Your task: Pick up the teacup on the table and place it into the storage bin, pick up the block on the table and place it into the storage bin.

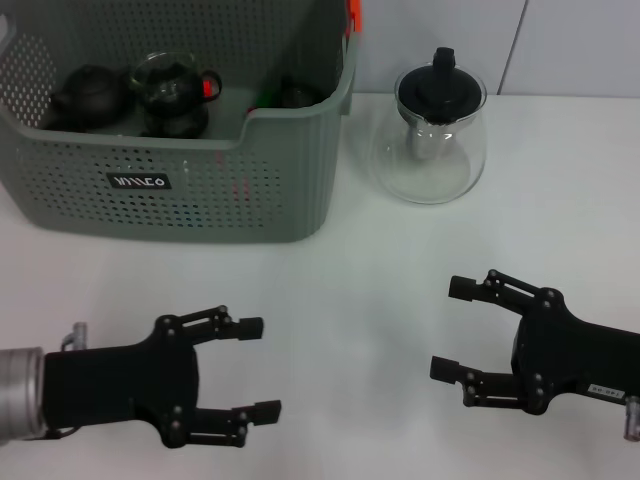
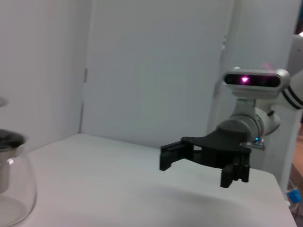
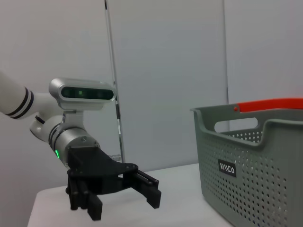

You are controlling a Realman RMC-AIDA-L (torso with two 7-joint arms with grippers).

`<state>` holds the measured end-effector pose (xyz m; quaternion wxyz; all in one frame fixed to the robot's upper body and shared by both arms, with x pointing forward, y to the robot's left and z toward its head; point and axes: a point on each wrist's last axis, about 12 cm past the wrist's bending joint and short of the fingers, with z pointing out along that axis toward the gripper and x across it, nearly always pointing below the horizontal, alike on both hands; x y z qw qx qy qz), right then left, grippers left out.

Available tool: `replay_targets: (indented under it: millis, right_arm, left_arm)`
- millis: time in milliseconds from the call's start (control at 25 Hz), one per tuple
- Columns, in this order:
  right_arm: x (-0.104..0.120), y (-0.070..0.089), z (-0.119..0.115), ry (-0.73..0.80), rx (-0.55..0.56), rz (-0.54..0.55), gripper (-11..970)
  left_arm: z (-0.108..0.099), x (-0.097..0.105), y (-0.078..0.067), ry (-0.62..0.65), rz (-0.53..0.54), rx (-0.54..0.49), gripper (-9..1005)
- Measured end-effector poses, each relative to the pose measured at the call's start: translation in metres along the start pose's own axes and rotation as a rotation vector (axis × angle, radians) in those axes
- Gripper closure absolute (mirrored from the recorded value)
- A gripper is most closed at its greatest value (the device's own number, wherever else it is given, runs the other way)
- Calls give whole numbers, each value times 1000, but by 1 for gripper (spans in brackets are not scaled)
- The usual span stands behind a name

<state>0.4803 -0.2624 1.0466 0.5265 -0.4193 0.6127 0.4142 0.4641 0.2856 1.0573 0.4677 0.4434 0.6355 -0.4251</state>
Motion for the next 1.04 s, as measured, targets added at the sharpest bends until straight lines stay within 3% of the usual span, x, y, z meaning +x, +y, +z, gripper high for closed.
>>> replay_targets:
  millis: [320, 1040]
  right_arm:
    - [7, 9, 3, 23, -41, -15, 12]
    - [8, 9, 5, 18, -40, -15, 13]
  left_arm:
    - [19, 2, 6, 57, 19, 42, 124]
    - [21, 6, 8, 62, -3, 11, 124]
